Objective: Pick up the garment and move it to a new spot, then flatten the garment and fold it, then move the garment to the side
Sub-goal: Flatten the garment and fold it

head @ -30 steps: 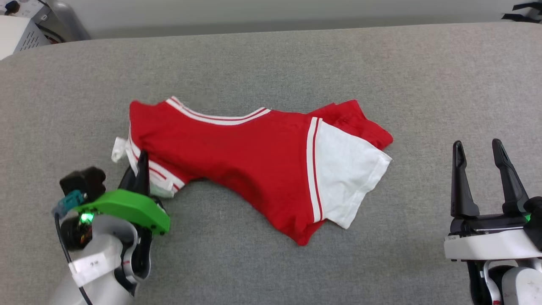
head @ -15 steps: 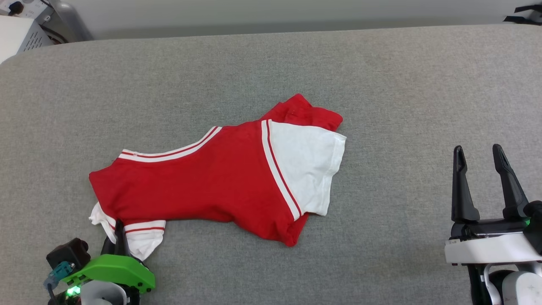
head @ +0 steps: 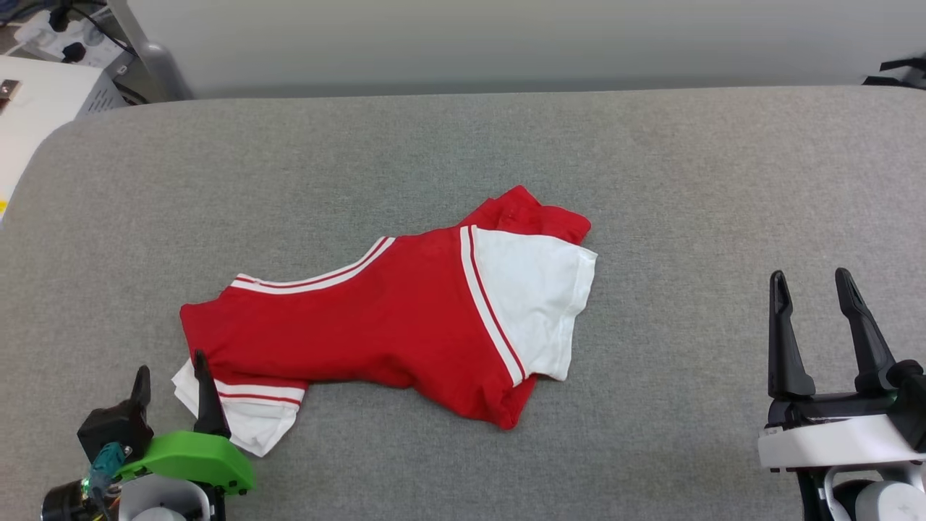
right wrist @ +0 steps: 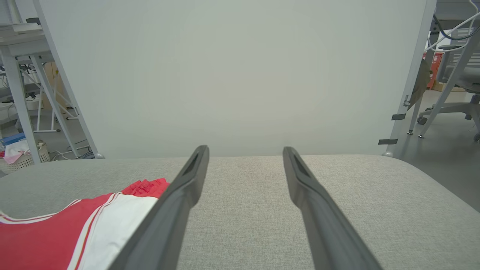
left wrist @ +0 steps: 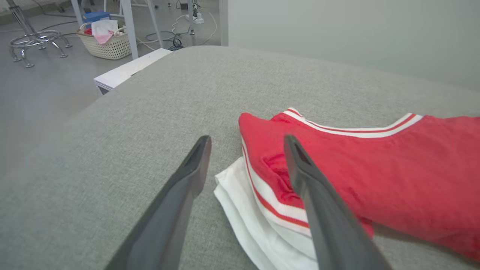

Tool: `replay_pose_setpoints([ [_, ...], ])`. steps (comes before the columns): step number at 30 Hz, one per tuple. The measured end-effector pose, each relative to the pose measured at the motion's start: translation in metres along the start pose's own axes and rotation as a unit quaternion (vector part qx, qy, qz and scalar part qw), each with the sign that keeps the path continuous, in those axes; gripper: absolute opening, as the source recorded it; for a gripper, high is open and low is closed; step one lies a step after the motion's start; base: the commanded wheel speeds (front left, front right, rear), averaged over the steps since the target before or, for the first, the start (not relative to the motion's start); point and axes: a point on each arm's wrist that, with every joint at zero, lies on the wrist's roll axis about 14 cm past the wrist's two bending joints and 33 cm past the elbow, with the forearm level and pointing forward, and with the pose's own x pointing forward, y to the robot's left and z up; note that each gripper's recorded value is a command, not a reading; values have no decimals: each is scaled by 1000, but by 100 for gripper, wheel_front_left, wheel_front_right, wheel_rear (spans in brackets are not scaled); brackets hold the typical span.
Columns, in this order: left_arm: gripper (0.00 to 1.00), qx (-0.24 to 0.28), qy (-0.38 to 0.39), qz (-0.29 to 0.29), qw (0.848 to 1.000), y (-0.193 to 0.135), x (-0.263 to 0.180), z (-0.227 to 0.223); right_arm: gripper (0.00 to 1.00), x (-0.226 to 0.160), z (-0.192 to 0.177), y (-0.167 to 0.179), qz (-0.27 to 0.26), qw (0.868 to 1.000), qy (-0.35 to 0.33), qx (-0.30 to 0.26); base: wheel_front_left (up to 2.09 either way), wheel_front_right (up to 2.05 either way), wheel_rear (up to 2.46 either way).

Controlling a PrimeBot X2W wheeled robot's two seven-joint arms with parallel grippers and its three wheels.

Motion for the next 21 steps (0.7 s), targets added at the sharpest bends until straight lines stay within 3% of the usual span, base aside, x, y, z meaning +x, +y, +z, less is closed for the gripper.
replay_pose_setpoints([
  [7, 100, 57, -107, -29, 992, -19, -13, 64, 100, -2, 17, 4, 8, 1000, -23, -13, 0, 0, 0],
  [15, 100, 81, -184, -95, 975, -73, -36, 104, 100, 16, 61, 1, 31, 994, -89, -55, 0, 0, 0],
  [18, 100, 81, -185, -100, 974, -79, -41, 103, 100, 30, 85, 9, 60, 987, -126, -74, 0, 0, 0],
  [19, 100, 79, -182, -105, 974, -84, -42, 100, 100, 45, 102, 23, 100, 979, -153, -87, 0, 0, 0],
  [21, 100, 81, -181, -106, 974, -85, -42, 99, 100, 54, 98, 35, 135, 975, -148, -97, 0, 0, 0],
])
